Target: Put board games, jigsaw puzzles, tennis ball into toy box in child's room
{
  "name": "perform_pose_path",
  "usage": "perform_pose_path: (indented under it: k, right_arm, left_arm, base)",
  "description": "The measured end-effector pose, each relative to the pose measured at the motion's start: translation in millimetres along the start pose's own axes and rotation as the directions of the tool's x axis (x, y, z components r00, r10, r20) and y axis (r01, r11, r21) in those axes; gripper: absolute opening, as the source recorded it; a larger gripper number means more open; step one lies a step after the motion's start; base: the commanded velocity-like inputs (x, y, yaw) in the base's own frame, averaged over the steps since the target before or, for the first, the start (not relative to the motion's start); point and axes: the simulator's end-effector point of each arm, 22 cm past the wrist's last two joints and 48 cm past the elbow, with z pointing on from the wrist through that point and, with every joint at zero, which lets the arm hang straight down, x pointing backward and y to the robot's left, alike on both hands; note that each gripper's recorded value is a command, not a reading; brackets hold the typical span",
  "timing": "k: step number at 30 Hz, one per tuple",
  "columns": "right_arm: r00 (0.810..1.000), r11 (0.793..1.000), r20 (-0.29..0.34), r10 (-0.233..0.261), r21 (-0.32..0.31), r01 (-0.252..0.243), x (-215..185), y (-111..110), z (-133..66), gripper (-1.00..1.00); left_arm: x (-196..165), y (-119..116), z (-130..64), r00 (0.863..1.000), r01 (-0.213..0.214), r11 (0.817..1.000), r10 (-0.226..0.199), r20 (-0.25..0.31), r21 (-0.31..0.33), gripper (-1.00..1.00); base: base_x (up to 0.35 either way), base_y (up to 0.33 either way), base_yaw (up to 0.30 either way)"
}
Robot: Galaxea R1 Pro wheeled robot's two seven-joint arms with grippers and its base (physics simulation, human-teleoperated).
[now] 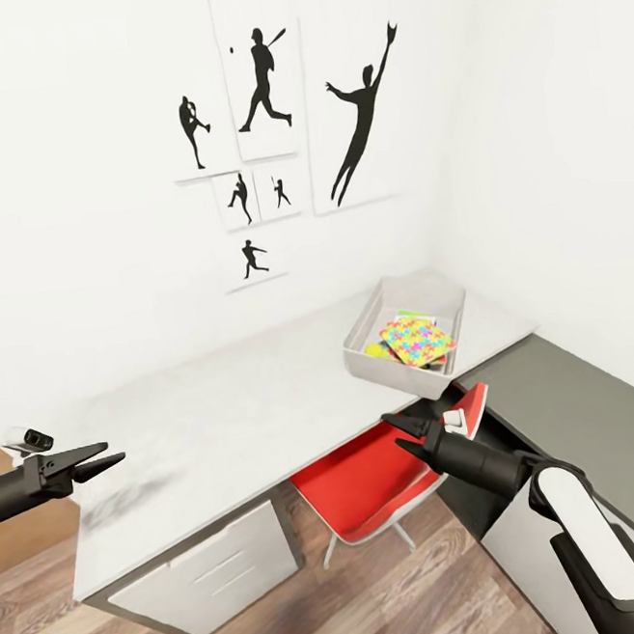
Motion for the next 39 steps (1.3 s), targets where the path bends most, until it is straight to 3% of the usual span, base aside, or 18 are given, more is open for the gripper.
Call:
perform_pose_path:
  k: [39]
  right_arm:
    - [0.998,0.998,0.028,-0.048,-0.033,0.049,-7,31,-8.9,1.00]
  left_arm:
    - [-7,-32,-3.7,0.998,-0.056,0.998,0.055,0.018,0.032,1.00]
  base:
    - [-0.025,0.000,0.000]
